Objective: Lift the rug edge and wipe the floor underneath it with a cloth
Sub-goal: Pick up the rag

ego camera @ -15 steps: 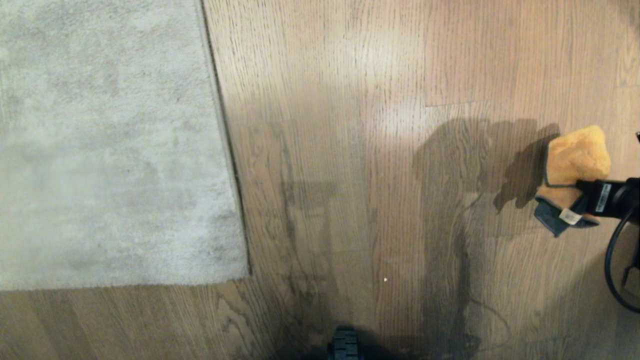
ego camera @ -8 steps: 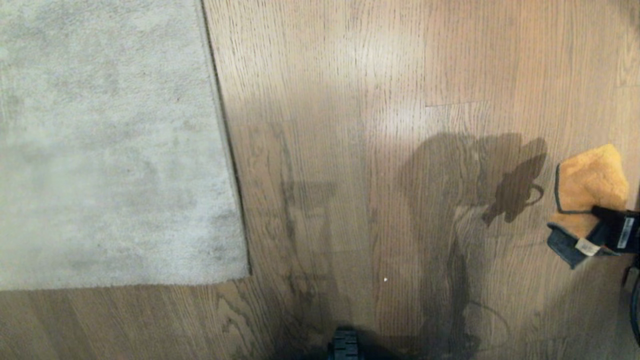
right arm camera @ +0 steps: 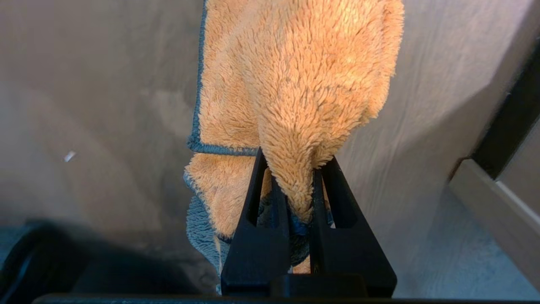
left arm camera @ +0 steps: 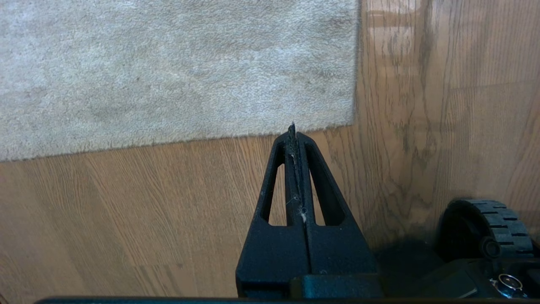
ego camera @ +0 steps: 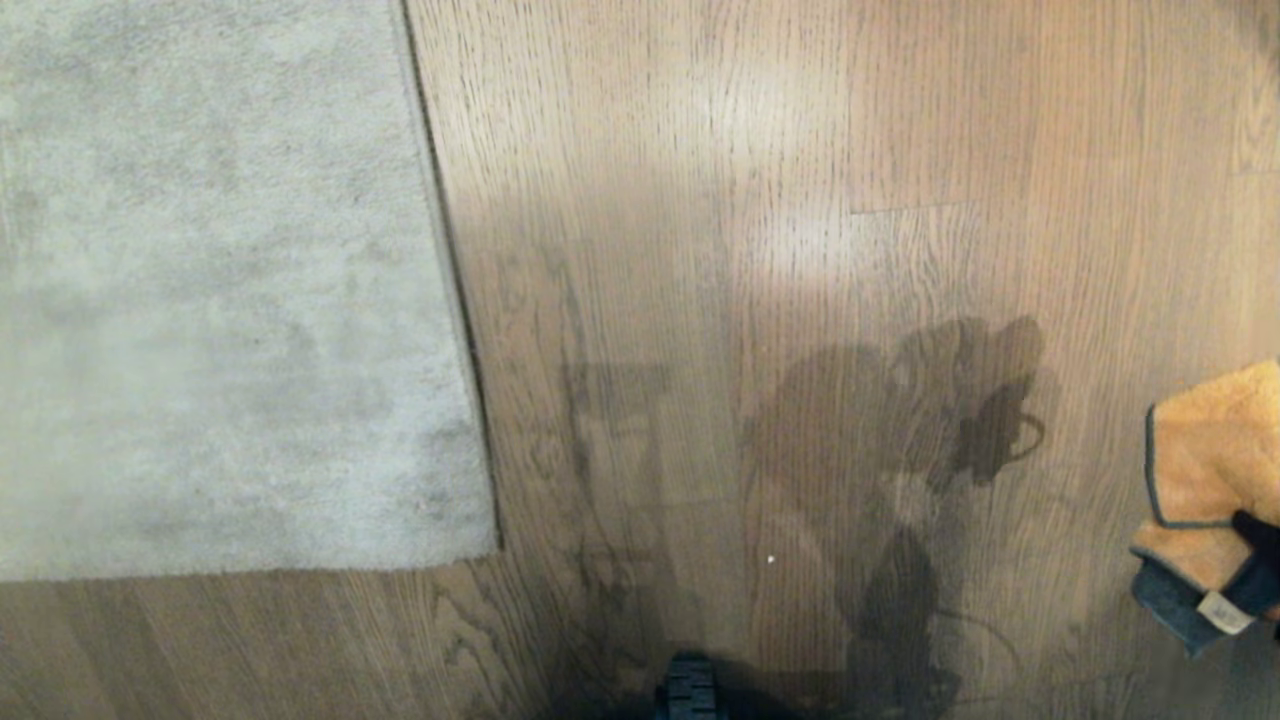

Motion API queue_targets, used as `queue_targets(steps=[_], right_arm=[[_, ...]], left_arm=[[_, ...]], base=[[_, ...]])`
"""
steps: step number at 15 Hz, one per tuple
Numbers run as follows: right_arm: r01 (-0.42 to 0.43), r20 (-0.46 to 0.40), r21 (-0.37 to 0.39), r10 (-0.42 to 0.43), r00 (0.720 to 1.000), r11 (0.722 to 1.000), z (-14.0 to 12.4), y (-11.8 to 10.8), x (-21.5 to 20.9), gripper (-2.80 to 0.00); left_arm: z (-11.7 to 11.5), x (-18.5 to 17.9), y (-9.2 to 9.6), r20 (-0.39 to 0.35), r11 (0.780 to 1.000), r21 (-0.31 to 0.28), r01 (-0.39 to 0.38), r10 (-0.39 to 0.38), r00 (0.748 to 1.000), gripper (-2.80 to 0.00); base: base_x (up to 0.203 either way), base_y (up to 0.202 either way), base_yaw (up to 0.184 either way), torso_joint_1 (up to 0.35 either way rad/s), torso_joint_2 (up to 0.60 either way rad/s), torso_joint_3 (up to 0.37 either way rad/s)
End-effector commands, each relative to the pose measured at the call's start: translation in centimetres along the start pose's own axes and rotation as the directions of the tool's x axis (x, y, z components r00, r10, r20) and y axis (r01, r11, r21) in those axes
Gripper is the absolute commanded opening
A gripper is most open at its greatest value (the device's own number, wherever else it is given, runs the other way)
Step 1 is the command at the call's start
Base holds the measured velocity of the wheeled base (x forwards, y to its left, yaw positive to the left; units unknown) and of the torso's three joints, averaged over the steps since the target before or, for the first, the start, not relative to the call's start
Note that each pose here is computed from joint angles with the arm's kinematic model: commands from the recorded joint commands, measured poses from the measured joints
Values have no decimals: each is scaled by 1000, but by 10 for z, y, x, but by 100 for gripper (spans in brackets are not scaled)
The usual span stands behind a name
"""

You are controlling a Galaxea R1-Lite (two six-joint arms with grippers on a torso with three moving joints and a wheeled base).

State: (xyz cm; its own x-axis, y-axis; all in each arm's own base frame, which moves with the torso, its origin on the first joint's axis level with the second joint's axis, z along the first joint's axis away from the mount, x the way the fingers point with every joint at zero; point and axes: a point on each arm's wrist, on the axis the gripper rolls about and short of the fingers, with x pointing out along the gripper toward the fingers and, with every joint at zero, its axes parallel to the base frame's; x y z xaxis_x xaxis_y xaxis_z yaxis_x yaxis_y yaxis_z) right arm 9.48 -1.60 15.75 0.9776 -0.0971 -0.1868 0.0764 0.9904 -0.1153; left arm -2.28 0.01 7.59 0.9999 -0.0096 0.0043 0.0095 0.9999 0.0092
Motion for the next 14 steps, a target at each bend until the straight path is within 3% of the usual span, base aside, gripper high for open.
queue_targets(steps=[1,5,9,14], right_arm=[[-47,91,-34,50,995,998,-11,8,-29,-280],[-99,122,-79,108,987,992,-38,14,-58,-280],[-134,80,-90,141,987,987,-65,17,-74,-280],[-159,102,-100,169,980,982,-89,18,-90,-280]], left_arm=[[0,0,0,0,1000,0,0,0,1000,-280],[0,0,0,0,1000,0,0,0,1000,-280],[0,0,0,0,1000,0,0,0,1000,-280],[0,0,0,0,1000,0,0,0,1000,-280]], base=[[0,0,0,0,0,0],[0,0,0,0,0,0],[0,0,0,0,0,0],[0,0,0,0,0,0]])
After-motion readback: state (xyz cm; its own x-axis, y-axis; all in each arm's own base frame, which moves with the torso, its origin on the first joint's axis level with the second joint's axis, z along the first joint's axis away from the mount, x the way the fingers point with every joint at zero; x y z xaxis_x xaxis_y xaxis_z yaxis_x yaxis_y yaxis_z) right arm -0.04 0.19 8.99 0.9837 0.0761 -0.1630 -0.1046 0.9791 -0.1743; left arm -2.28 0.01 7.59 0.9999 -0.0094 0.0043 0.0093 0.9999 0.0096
